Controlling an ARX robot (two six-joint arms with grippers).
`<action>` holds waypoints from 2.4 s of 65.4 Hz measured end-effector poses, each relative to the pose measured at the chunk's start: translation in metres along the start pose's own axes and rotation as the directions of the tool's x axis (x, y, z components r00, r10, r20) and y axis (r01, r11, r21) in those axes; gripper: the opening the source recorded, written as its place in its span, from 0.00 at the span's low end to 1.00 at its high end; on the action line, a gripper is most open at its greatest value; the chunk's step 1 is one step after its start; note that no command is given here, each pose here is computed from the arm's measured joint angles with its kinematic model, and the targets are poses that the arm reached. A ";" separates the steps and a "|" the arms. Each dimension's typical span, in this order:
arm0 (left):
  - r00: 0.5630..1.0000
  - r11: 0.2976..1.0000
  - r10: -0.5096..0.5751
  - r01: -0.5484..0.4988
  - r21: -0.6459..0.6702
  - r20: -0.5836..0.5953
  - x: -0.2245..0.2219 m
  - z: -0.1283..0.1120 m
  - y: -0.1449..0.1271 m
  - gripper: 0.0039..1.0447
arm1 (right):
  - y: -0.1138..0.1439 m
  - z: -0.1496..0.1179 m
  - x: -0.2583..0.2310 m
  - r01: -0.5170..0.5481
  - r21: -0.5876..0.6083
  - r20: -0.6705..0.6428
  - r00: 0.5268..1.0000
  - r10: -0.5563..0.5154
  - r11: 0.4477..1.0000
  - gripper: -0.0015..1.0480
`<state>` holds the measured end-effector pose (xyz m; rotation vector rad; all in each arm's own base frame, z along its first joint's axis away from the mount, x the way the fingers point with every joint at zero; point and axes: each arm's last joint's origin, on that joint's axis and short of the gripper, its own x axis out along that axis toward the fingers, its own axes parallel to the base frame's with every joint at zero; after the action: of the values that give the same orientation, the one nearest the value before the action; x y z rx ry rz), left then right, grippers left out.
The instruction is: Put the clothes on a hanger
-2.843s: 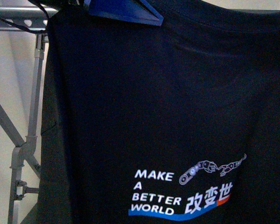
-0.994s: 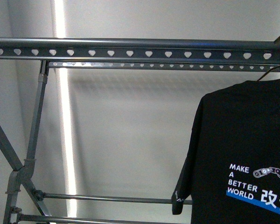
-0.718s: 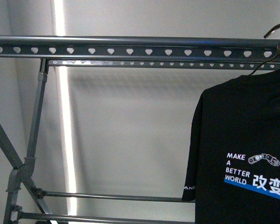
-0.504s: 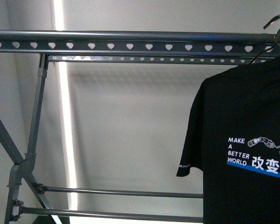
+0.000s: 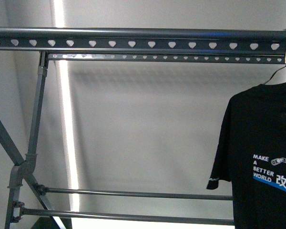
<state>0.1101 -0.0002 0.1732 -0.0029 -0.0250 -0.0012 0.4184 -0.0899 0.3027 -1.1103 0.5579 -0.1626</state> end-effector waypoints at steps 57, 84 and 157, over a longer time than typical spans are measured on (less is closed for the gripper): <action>1.000 1.000 0.000 0.000 0.000 -0.006 -0.013 -0.003 0.000 0.03 | 0.024 -0.058 -0.234 -0.411 0.788 0.544 0.813 -0.207 0.458 0.82; 1.000 1.000 0.000 0.000 0.000 -0.006 -0.013 -0.003 0.000 0.03 | 0.125 -0.090 -0.237 -0.393 0.805 0.500 0.852 -0.153 0.445 0.12; 1.000 1.000 0.000 0.000 0.000 -0.006 -0.013 -0.003 0.000 0.03 | 0.203 -0.125 -0.251 -0.393 0.803 0.503 0.850 -0.156 0.448 0.02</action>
<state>0.0968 -0.0002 0.1699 -0.0029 -0.0189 -0.0016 0.1113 -0.0003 0.1695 0.0002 -0.0078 -0.0015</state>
